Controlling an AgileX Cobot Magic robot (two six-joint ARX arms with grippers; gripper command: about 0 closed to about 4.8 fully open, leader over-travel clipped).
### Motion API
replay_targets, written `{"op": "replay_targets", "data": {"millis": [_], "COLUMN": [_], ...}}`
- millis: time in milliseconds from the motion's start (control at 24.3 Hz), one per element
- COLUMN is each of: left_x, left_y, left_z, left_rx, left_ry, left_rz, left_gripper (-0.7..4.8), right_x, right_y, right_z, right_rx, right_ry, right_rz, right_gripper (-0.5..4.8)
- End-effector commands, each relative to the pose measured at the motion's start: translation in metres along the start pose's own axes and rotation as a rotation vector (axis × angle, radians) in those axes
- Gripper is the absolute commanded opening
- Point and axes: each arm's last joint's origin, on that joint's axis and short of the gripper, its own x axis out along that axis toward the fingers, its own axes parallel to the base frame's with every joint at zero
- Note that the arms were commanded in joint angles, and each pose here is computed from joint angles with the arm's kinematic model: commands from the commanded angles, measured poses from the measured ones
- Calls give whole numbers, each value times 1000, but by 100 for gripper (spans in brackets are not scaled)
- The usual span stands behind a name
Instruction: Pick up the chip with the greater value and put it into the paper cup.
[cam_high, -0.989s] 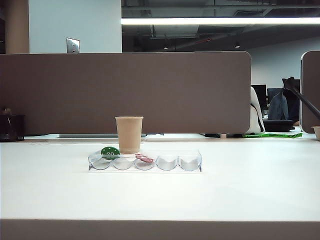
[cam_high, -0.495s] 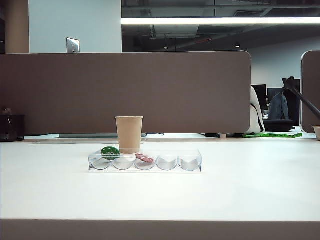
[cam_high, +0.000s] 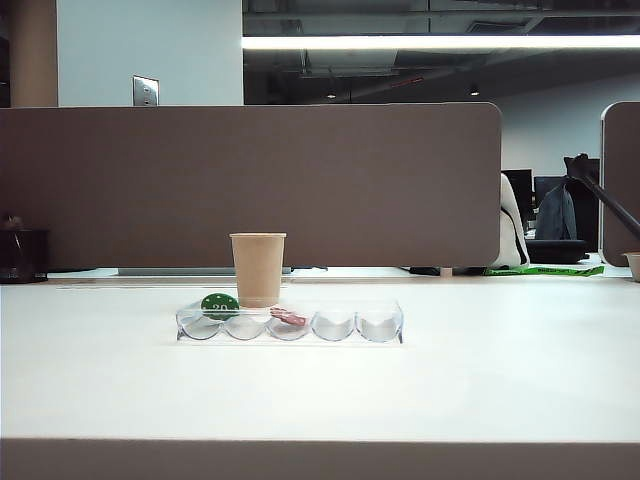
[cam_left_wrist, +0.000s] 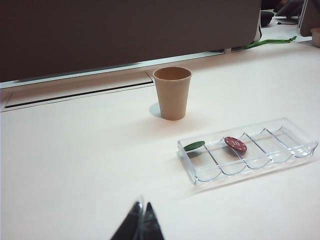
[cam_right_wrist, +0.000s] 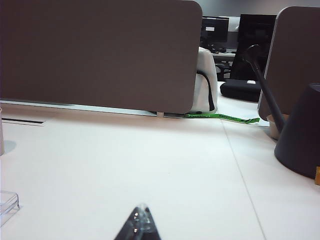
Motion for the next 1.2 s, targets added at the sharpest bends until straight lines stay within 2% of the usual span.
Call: {"op": "replay_targets", "data": {"millis": [41, 165, 495, 660, 742, 824, 1196], "left_x": [5, 9, 12, 13, 13, 13, 13], "left_y": [-1, -1, -3, -3, -2, -2, 0], "left_z": [-6, -12, -22, -23, -30, -33, -31], "left_rx": [-35, -84, -93, -76, -36, -19, -18], "left_ry": [-56, -97, -106, -95, -17, 9, -4], "left_rz": [-18, -6, -14, -12, 15, 32, 82], "left_gripper": [-6, -6, -6, -6, -6, -6, -6], "right_x": [0, 0, 0, 0, 0, 0, 0], "right_y": [0, 0, 1, 1, 2, 2, 2], "right_z": [2, 1, -3, -3, -4, -5, -5], "right_rx": [4, 5, 37, 41, 43, 44, 43], "right_ry": [-23, -14, 28, 30, 38, 43, 43], "right_rz": [18, 16, 19, 48, 67, 67, 67], "right_gripper": [-5, -5, -5, -5, -5, -5, -5]}}
